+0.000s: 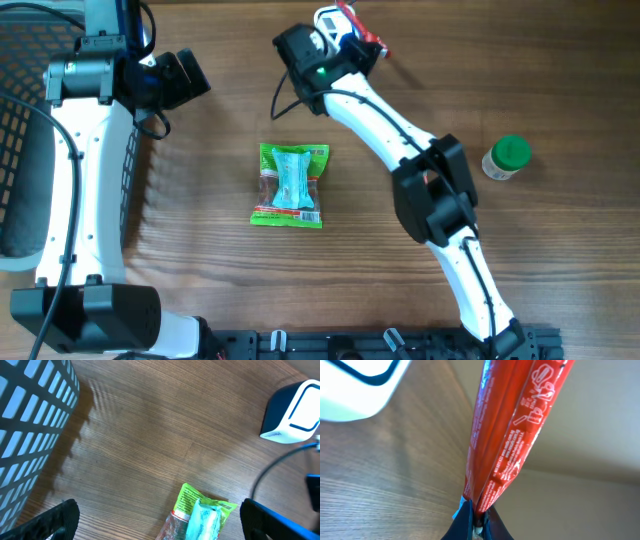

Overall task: Scan the item barcode
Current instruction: 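Hold the stick packet in front of the scanner window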

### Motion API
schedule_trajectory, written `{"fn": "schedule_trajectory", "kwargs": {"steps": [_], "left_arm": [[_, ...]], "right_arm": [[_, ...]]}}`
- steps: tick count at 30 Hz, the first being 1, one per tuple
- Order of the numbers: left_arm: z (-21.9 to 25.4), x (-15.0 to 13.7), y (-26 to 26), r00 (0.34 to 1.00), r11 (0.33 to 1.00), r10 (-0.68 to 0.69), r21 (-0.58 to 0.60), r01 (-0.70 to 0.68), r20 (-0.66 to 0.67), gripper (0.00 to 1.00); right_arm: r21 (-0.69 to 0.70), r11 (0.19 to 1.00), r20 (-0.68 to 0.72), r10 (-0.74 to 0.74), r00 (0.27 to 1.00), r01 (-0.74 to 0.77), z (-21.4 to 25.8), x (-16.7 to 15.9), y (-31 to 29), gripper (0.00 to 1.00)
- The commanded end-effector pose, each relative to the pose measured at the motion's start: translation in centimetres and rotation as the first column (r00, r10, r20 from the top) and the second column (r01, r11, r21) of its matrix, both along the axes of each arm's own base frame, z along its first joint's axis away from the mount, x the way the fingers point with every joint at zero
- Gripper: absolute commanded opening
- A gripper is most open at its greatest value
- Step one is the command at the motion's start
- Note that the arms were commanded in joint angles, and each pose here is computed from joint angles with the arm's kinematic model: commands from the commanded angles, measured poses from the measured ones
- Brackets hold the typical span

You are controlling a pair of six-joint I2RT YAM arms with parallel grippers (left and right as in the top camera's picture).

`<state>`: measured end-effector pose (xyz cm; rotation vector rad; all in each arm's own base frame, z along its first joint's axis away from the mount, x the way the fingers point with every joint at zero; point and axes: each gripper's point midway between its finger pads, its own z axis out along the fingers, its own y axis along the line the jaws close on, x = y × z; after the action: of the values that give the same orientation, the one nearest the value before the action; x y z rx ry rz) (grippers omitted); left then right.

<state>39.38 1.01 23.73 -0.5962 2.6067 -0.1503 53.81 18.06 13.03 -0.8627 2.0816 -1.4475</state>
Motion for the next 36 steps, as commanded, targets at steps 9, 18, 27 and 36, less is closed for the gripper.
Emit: {"fn": "schedule_trajectory", "kwargs": {"steps": [9, 18, 27, 36], "left_arm": [[-0.1, 0.0, 0.2, 1.0, 1.0, -0.008, 0.013, 0.008, 0.0, 1.0], [-0.1, 0.0, 0.2, 1.0, 1.0, -0.008, 0.013, 0.008, -0.001, 1.0], [-0.1, 0.0, 0.2, 1.0, 1.0, -0.008, 0.013, 0.008, -0.001, 1.0], [-0.1, 0.0, 0.2, 1.0, 1.0, -0.008, 0.013, 0.008, -0.001, 1.0]], "right_arm": [[-0.113, 0.993, -0.139, 0.023, 0.99, -0.039, -5.2, 0.2, -0.1, 0.04], [-0.155, 0.985, -0.191, 0.041, 0.981, -0.071, -5.5, 0.2, -0.1, 0.04], [-0.113, 0.989, -0.205, 0.072, 0.976, -0.096, -6.2, 0.1, 0.9, 0.04], [-0.107, 0.988, -0.205, 0.085, 0.975, -0.109, -6.3, -0.2, 1.6, 0.04]]}}
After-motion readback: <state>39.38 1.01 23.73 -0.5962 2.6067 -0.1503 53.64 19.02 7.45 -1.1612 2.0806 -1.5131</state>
